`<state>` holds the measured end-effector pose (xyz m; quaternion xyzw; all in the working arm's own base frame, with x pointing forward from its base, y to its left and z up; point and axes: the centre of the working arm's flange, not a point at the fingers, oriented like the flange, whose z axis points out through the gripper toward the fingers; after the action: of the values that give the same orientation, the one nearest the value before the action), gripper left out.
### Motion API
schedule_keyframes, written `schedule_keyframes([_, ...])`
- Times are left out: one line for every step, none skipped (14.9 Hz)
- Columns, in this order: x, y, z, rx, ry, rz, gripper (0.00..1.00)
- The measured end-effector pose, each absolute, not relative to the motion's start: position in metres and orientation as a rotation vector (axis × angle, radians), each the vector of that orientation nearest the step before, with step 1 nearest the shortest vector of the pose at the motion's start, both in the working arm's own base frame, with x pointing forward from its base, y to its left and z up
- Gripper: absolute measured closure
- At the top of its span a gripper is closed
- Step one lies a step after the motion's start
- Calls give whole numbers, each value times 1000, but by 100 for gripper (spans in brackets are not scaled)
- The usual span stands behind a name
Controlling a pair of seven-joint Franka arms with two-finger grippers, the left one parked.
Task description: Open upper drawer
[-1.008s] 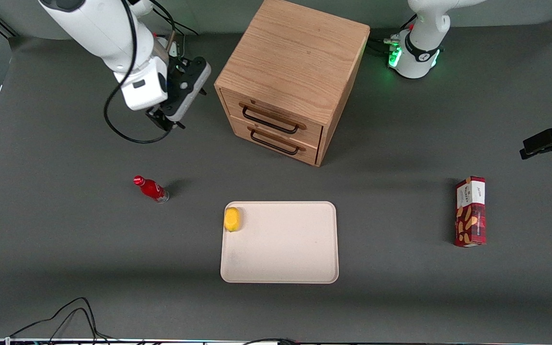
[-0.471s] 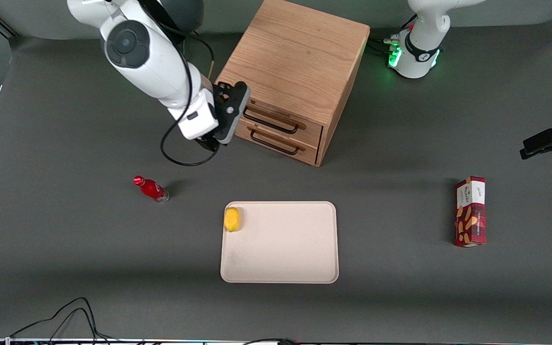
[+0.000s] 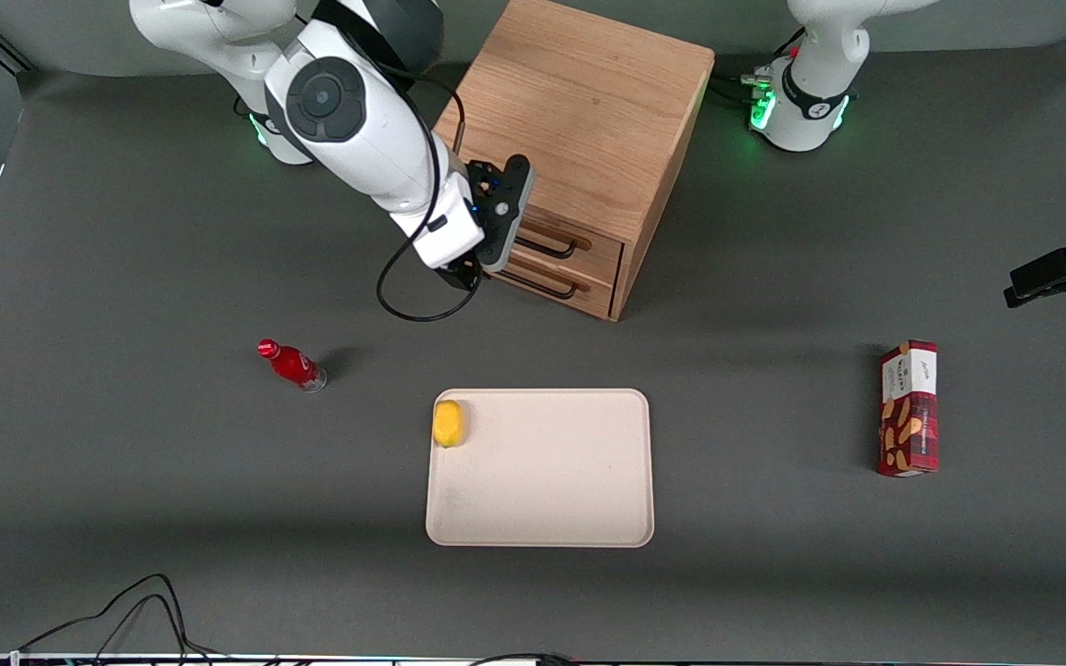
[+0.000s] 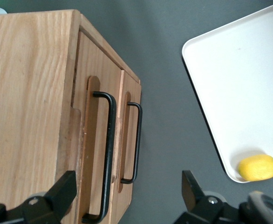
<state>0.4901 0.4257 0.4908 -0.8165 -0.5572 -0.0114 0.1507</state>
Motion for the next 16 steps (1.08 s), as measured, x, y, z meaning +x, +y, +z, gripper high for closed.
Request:
schedule_keyframes([489,428,486,-2340,-1604,-20,0])
schedule_keyframes([488,429,481,-2338,-1604,-7,0])
schedule_keyframes([489,430,476,-2336,-1602,4,0])
schedule_keyframes([489,430,473,-2336,-1600,11,0])
schedule_keyframes([490,430,471,-2336,-1598,18,0])
schedule_keyframes([490,430,469,-2337,-1597,23,0])
schedule_keyframes([490,429,466,-2338,-1595,29,0])
schedule_keyframes([489,429,464,-2341,-1591,36,0])
schedule_keyframes([489,429,461,-2345,-1586,43,0])
schedule_keyframes([488,429,457,-2351,-1579,51,0])
schedule_keyframes([487,428,453,-2360,-1566,56,0])
schedule_keyframes([487,428,450,-2369,-1553,63,0])
schedule_keyframes([486,428,447,-2375,-1545,73,0])
schedule_keyframes([485,428,444,-2377,-1541,80,0])
schedule_keyframes([485,428,442,-2380,-1538,83,0])
schedule_keyframes([485,428,440,-2382,-1535,83,0])
